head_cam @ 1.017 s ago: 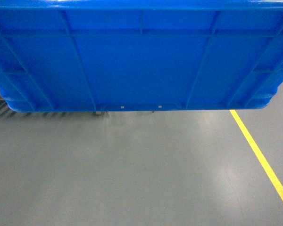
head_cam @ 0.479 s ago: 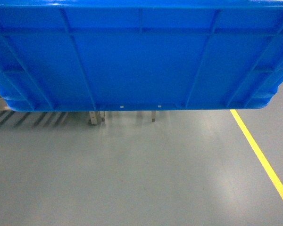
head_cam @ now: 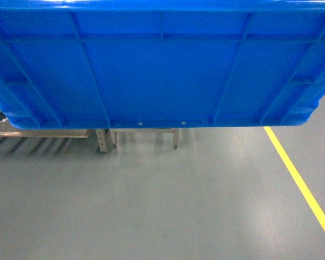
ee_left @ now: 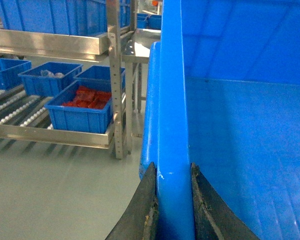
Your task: Place box next to blue box on left shelf
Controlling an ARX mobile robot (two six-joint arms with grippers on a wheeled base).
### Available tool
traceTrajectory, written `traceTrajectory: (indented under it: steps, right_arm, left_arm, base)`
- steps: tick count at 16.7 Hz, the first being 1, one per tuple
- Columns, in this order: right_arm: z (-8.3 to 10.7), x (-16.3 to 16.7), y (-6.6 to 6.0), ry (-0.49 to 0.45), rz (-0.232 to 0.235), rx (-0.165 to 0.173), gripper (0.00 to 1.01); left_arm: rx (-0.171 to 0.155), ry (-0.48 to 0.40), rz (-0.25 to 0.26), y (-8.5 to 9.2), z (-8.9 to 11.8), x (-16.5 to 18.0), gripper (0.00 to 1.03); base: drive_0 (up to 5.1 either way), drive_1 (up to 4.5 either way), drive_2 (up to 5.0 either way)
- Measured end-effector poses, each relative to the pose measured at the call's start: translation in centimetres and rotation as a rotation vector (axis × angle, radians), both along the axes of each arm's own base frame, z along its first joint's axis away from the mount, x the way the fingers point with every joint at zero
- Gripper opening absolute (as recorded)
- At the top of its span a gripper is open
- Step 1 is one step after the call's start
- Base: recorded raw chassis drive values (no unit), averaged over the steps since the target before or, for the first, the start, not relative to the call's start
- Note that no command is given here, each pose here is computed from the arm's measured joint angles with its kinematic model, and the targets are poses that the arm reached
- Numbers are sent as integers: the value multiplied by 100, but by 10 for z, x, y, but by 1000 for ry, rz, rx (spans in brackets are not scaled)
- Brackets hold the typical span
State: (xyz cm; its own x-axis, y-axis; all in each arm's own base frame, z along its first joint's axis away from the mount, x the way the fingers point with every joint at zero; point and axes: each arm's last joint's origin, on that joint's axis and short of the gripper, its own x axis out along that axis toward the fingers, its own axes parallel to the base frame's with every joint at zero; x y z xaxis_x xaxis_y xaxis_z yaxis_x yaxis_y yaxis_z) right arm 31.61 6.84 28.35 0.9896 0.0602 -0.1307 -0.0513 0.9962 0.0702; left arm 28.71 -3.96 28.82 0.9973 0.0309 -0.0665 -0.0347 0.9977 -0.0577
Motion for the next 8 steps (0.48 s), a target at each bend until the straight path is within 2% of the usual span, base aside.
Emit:
traceTrajectory:
  steps: [8]
  right_arm:
    - [0, 0, 0, 2, 1, 0, 9]
  left_arm:
    - [0, -1, 0, 0, 0, 0, 9]
  base:
    - [-2, 404, -408]
